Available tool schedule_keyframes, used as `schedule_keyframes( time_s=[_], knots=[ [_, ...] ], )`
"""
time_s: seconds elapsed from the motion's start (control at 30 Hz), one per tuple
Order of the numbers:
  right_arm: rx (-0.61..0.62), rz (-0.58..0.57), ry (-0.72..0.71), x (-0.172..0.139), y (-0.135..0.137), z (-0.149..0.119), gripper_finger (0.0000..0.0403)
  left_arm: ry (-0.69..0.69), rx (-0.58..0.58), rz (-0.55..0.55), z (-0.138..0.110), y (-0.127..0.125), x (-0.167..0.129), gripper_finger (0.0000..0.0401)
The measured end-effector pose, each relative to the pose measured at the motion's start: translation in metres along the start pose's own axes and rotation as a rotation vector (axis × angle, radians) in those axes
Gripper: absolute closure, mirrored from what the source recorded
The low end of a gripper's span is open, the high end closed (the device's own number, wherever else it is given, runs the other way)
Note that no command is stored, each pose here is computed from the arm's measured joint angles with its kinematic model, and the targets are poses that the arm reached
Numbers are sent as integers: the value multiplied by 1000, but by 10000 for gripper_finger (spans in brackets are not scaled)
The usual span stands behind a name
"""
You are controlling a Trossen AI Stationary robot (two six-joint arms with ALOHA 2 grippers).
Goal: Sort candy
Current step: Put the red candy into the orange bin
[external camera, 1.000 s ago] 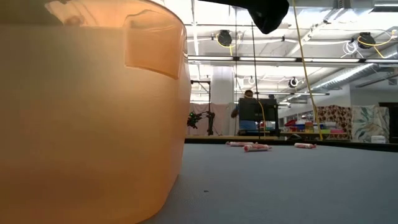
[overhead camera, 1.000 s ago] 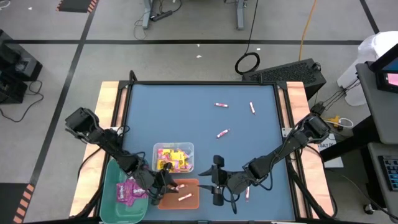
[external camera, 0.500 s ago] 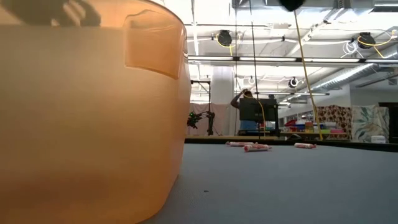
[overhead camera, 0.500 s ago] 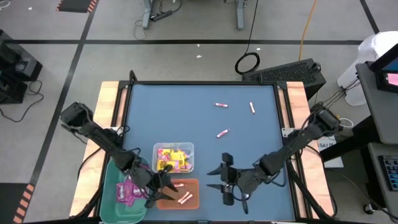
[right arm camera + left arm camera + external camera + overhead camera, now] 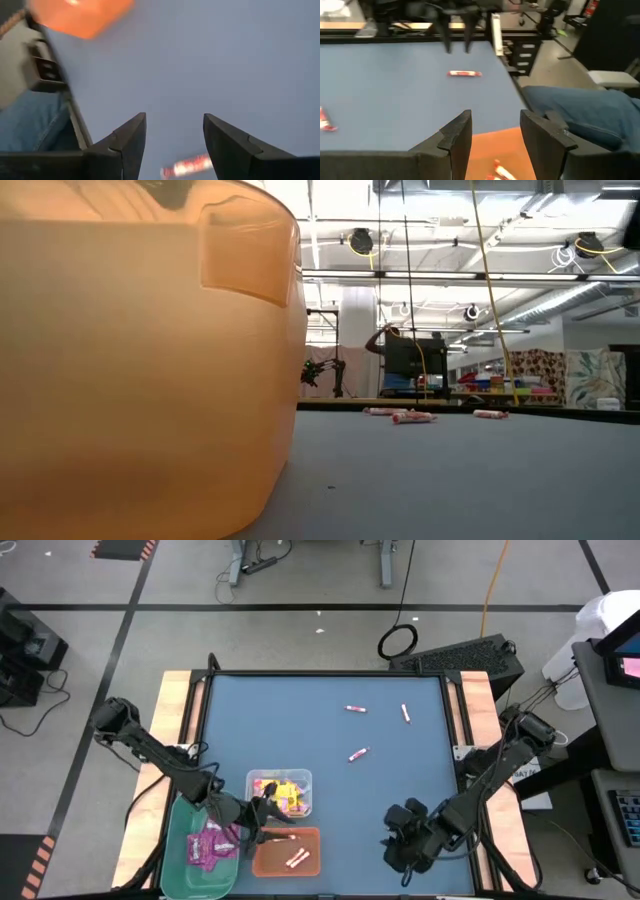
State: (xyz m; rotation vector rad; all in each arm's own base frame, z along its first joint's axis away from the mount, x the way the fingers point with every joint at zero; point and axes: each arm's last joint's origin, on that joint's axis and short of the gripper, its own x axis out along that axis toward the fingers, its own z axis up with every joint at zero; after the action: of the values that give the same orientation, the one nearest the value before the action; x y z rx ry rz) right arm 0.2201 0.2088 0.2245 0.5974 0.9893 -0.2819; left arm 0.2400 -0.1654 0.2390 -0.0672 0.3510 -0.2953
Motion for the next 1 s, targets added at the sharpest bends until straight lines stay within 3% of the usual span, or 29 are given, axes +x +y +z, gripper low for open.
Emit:
schedule_keyframes(
  time_s=[0.17, 0.43, 1.0],
  knots=[
    [173, -123, 135, 11, -5, -22, 216, 8, -26, 44, 1, 12, 3, 228],
    [294, -319, 304, 47, -13, -42, 216, 4, -38, 71, 3, 20, 5, 228],
    [272, -338, 278, 73, -14, -39, 219, 2, -47, 69, 3, 19, 5, 228]
  ],
)
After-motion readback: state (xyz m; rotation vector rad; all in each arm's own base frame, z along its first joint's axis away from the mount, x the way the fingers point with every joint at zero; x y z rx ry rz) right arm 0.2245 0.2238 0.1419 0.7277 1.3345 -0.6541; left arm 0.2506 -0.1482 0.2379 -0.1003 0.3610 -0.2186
